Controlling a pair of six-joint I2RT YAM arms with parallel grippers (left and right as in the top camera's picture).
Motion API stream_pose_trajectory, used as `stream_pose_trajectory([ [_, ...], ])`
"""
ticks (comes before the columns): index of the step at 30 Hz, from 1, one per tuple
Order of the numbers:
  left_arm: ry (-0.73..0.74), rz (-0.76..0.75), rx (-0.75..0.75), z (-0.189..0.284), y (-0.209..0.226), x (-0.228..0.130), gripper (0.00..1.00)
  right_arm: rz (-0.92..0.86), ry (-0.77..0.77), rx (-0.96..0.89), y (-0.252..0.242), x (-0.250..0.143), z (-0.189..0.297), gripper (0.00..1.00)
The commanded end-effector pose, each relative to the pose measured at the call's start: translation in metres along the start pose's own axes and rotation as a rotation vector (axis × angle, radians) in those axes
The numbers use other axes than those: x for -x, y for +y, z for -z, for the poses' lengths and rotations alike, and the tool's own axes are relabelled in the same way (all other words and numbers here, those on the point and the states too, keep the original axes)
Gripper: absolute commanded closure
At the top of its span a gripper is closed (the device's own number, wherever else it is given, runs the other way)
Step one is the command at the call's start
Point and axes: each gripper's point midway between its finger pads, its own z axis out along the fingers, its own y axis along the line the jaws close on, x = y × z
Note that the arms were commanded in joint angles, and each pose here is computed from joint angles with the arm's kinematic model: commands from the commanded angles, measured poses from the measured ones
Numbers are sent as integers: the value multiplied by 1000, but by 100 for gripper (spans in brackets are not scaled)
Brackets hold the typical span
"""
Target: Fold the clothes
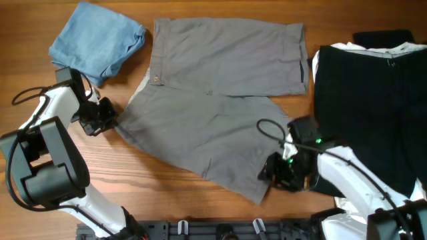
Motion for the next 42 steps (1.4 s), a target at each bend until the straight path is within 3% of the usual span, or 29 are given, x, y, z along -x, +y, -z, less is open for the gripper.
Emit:
stream_pose_trajectory([
  [1,64,10,5,-15,4,-14,96,-59,69,-3,0,-23,-18,45],
  [2,66,11,6,-15,4,-14,96,-60,80,-13,0,-28,-21,44],
  [3,67,11,6,-15,4,-14,96,-81,100,-39,-2,-36,-25,35],
  [5,68,12,6,-15,4,-15,95,-126,119,-72,-3,-47,-32,31],
  [9,69,12,6,-15,4,-15,91,-163,112,-125,-1,-57,-40,47],
  [15,70,12,7,-15,4,-15,62,-245,20,-186,-13,-44,-40,46],
  [22,83,15,10,-15,5,-18,59,-342,10,-179,-11,-43,-39,45],
  [23,87,16,11,-15,6,-19,61,-355,6,-181,-12,-42,-39,52],
  [24,91,17,12,-15,6,-20,64,-363,5,-179,-11,-42,-39,67],
  [25,98,18,14,-14,6,-22,66,-365,2,-175,-11,-41,-39,75],
  [29,112,21,18,-14,7,-25,64,-389,-15,-162,-12,-34,-35,85],
  [31,118,22,20,-14,7,-27,61,-371,-26,-167,-16,-29,-33,69],
  [33,126,10,20,-14,7,-29,55,-389,-65,-211,-26,-21,-25,61],
  [39,128,-2,17,-14,6,-30,51,-410,-72,-196,-29,-15,-20,58],
  [42,133,-3,18,-14,6,-31,51,-424,-117,-176,-25,-4,-21,63],
])
